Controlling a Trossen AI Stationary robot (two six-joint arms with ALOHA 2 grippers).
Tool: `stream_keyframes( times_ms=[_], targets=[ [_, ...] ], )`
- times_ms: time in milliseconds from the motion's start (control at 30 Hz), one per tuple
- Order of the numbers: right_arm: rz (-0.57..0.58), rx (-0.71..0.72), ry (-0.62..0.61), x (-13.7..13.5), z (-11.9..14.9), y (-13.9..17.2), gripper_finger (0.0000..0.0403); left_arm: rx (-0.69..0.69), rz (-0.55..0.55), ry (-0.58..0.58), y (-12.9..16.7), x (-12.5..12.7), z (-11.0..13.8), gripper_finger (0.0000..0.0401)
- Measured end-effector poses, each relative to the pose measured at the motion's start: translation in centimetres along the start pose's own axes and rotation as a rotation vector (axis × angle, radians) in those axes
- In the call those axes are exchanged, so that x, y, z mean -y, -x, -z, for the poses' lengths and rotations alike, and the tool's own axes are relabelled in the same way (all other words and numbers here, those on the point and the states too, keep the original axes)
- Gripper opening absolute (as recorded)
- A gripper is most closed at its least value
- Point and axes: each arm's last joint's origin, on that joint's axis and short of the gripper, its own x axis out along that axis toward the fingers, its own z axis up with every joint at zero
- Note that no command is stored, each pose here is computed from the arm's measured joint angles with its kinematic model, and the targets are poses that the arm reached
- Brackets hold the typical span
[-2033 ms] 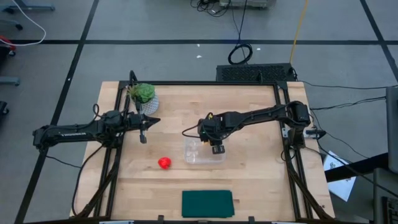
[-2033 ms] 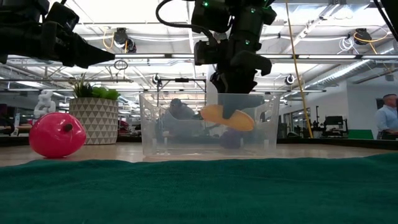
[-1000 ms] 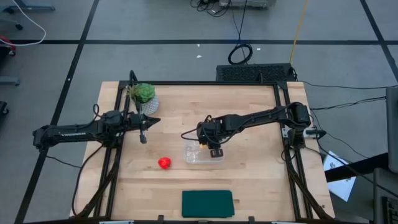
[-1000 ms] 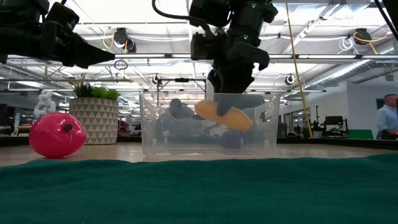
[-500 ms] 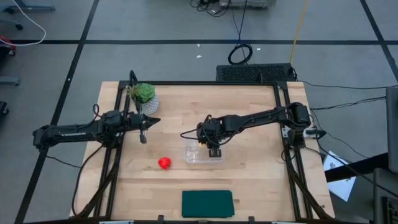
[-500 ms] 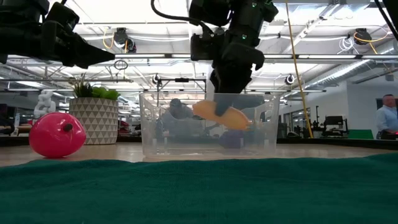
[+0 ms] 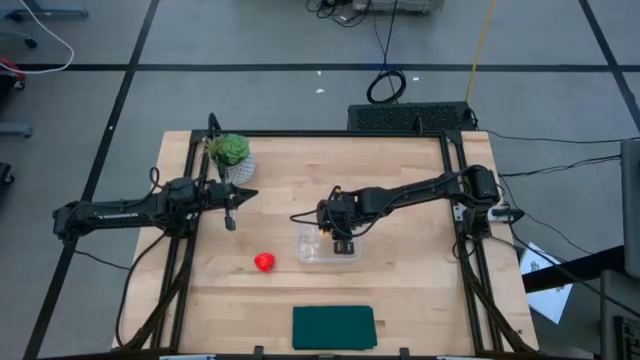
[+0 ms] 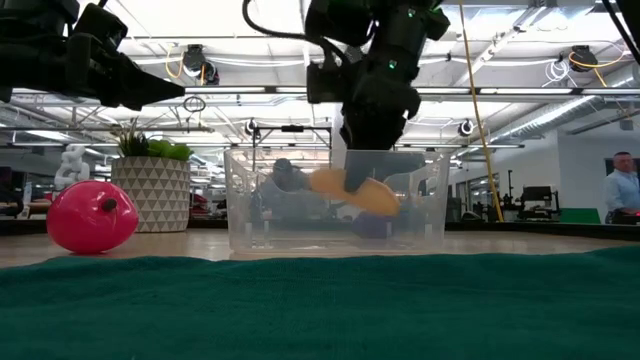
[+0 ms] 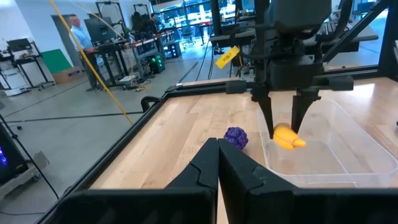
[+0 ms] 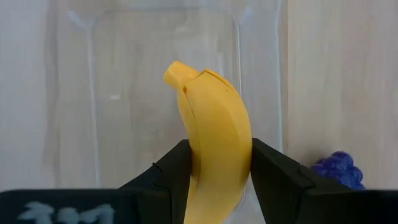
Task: Pick and placing Produce into tupperware
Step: Put the banana into the transparent bin
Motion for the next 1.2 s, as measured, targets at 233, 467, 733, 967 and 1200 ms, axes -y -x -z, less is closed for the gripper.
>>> stream_keyframes(
  times_ms=[233, 467, 733, 967, 1200],
  targets=[
    [0.0, -0.002, -0.011, 0.0, 0.6, -0.7, 0.0137, 0.0, 0.0, -0.001, 0.0, 0.0, 0.0, 0.0005],
    [0.0, -0.003, -0.026, 0.0, 0.9, -1.1, 0.0137, 0.0, 0.0, -0.001, 0.0, 0.0, 0.0, 0.0005],
    [-0.037, -0.001, -0.018, -0.2, 0.9, -1.2, 0.0137, 0.0, 0.0, -0.001, 0.0, 0.0, 0.0, 0.0006],
    [-0.052, -0.016, 0.043, -0.5, 1.0, -2.1, 0.0137, 0.0, 0.0, -0.001, 0.0, 0.0, 0.0, 0.0006],
    [-0.053, -0.017, 0.085, -0.6, 0.9, -2.6, 0.0137, -0.008, 0.001, -0.001, 0.0, 0.0, 0.1, 0.0005]
  ],
)
